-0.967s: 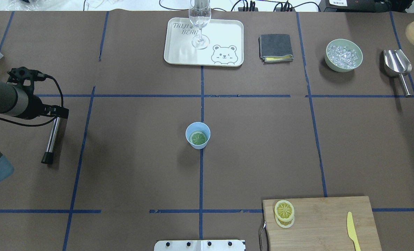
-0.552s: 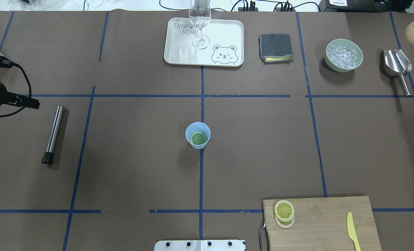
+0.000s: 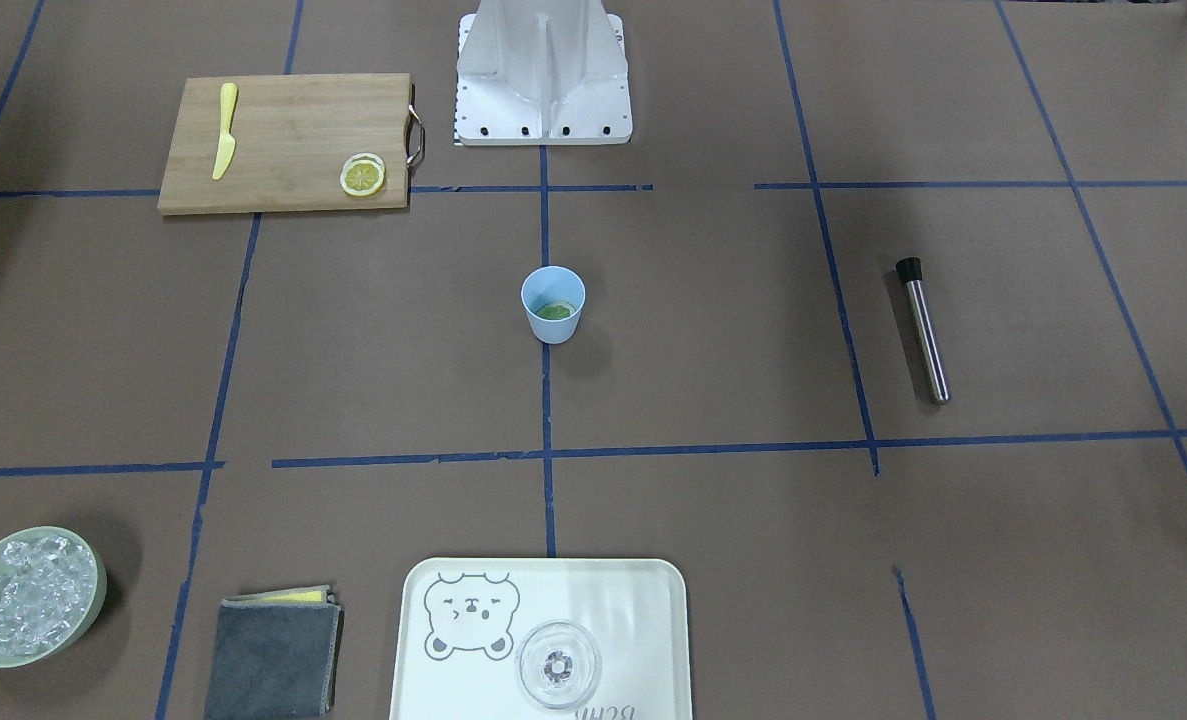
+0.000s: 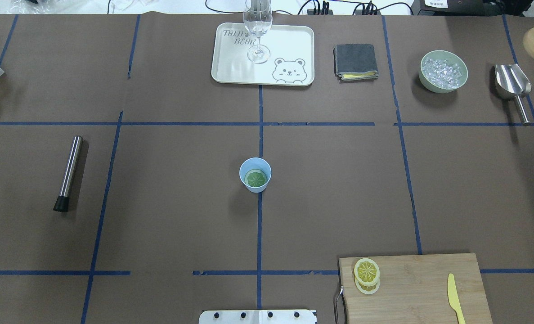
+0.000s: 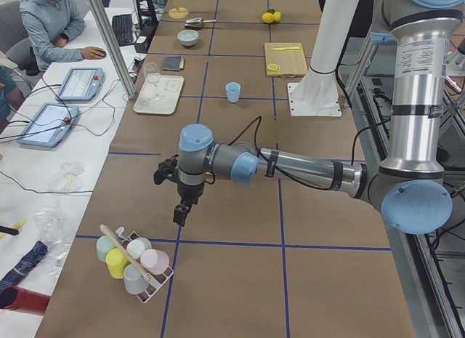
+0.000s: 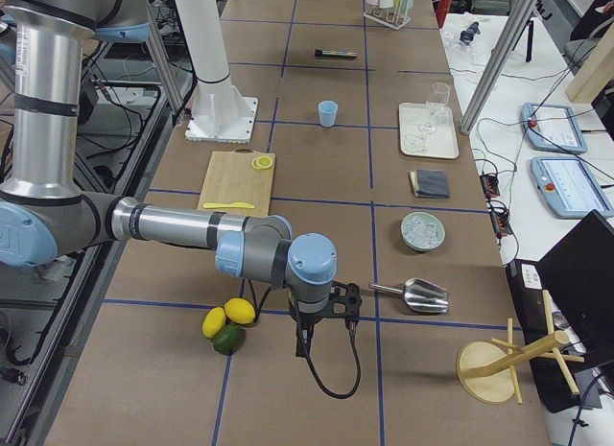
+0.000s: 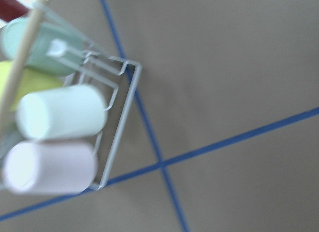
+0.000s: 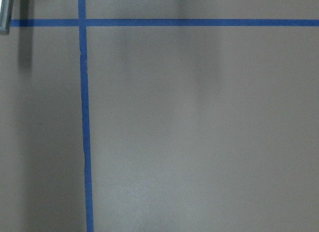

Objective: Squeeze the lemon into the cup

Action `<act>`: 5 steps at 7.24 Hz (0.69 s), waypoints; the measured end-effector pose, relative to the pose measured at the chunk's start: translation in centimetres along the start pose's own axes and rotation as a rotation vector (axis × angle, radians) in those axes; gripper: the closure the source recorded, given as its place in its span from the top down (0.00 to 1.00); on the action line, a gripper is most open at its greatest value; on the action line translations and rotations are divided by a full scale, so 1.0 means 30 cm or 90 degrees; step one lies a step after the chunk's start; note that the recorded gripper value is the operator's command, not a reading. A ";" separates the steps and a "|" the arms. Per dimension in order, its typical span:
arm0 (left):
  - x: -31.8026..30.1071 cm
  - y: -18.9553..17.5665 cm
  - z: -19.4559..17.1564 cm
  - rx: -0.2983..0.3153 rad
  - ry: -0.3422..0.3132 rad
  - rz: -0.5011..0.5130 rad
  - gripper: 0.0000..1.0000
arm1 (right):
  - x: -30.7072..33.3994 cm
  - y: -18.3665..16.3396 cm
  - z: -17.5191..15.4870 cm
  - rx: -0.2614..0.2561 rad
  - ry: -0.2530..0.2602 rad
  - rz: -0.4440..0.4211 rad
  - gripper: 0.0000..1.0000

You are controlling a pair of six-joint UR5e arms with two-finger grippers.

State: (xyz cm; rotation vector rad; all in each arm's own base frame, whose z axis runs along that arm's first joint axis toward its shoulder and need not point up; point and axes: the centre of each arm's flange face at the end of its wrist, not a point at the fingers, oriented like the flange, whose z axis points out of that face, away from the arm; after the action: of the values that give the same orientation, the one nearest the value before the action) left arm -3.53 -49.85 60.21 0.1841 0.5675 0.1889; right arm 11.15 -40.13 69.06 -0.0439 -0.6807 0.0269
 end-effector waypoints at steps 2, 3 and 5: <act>-0.126 0.135 0.011 -0.037 0.033 -0.030 1.00 | 0.000 0.000 -0.001 0.000 0.001 -0.001 1.00; -0.141 0.166 0.008 -0.037 0.056 -0.035 1.00 | -0.001 -0.001 -0.001 0.001 0.001 -0.001 1.00; -0.144 0.173 -0.004 -0.030 0.076 -0.037 1.00 | -0.002 -0.002 -0.003 0.001 0.001 -0.001 1.00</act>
State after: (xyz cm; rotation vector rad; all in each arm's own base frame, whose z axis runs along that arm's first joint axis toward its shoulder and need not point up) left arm -7.82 -45.79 63.50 0.1116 0.6859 0.1574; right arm 11.17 -40.19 68.95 -0.0417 -0.6792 0.0266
